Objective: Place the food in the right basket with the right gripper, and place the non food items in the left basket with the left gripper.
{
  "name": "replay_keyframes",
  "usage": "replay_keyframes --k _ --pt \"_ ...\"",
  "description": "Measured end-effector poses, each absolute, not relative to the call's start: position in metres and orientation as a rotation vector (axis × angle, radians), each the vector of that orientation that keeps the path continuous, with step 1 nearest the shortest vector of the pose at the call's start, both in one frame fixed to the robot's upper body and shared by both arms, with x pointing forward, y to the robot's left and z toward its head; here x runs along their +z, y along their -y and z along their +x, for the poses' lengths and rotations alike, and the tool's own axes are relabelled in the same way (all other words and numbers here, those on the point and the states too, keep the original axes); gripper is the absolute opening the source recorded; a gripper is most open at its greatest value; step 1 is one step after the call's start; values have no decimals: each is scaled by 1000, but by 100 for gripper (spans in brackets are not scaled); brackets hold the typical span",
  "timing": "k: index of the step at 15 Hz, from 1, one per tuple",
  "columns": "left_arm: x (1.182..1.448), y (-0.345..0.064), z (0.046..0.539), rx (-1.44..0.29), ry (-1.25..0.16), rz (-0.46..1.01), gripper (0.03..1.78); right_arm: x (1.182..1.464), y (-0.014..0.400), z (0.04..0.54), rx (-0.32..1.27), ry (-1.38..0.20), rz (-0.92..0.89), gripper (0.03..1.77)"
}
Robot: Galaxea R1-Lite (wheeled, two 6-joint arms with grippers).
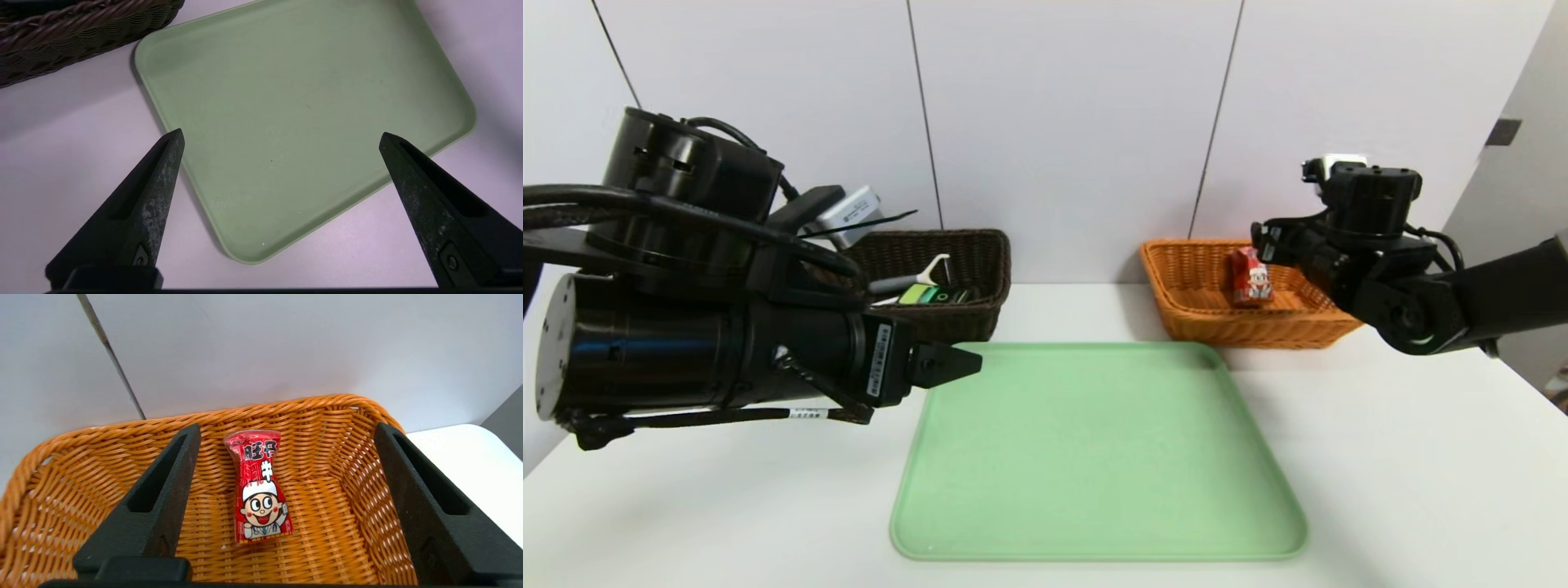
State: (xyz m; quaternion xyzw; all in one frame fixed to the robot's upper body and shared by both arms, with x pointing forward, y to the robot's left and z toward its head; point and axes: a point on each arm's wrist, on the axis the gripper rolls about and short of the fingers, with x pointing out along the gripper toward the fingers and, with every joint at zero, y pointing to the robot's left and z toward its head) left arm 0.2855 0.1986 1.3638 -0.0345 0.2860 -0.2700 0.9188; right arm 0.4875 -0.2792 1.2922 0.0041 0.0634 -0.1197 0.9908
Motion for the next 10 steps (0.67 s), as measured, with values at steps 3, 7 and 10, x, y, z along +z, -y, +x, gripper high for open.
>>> replay_keyframes --k 3,7,10 --pt "1372 -206 276 -559 -554 -82 169 1311 279 470 -232 -153 0 155" --pt "1390 -220 257 -572 -469 -85 169 1345 278 434 -213 -188 -12 161" --pt "1402 -235 238 -573 -393 -86 169 1367 278 392 -188 -212 -24 165"
